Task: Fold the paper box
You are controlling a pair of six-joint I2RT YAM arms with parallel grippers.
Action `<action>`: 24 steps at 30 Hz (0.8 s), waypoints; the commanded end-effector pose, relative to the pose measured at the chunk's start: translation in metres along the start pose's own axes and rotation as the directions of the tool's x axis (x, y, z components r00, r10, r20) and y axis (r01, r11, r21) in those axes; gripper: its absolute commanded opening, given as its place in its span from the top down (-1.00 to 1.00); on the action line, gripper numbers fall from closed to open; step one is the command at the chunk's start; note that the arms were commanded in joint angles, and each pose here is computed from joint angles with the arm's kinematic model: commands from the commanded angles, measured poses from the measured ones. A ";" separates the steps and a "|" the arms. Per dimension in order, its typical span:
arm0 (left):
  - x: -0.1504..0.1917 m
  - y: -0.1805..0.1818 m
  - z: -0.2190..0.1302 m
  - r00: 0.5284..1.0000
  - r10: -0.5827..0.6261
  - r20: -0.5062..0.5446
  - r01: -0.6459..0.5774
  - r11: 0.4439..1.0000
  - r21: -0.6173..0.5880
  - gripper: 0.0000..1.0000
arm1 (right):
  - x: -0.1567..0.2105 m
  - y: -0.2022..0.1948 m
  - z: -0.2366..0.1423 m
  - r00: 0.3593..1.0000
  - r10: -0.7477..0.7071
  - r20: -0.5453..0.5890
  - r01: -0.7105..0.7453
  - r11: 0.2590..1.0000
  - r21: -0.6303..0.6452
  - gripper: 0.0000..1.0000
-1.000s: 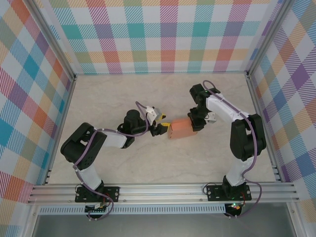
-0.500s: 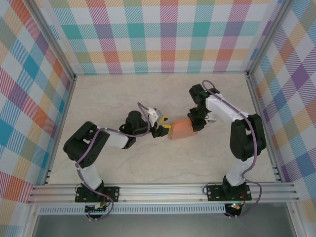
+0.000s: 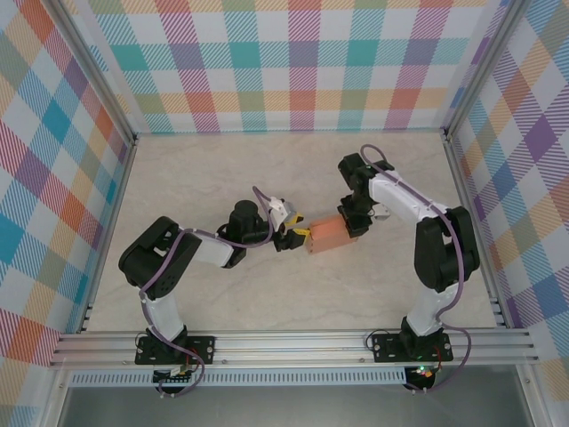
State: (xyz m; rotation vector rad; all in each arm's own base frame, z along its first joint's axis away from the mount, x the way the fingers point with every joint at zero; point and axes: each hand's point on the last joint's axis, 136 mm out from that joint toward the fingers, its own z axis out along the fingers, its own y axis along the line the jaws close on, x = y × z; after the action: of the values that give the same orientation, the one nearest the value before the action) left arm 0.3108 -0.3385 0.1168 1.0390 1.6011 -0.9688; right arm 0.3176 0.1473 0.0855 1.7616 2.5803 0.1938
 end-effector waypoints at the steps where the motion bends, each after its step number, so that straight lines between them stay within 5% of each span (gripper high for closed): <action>1: -0.007 -0.007 0.001 0.999 0.048 -0.002 -0.048 0.998 0.033 -0.12 | -0.010 -0.006 0.013 0.996 -0.072 0.060 0.071 0.997 0.021 0.29; 9: -0.012 -0.005 0.002 0.999 0.054 0.000 -0.054 0.998 0.026 -0.11 | -0.008 0.005 0.023 0.989 -0.141 0.053 0.144 0.989 -0.041 0.34; 24: -0.040 -0.011 -0.019 0.996 0.071 0.053 -0.074 0.995 0.061 -0.14 | -0.010 -0.002 0.020 0.991 -0.123 0.054 0.120 0.992 0.048 0.27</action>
State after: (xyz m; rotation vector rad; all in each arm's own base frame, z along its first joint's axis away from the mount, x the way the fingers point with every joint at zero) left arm 0.3059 -0.3332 0.1547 1.0638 1.5135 -0.9785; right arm 0.3295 0.1516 0.0867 1.5775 2.6397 0.2522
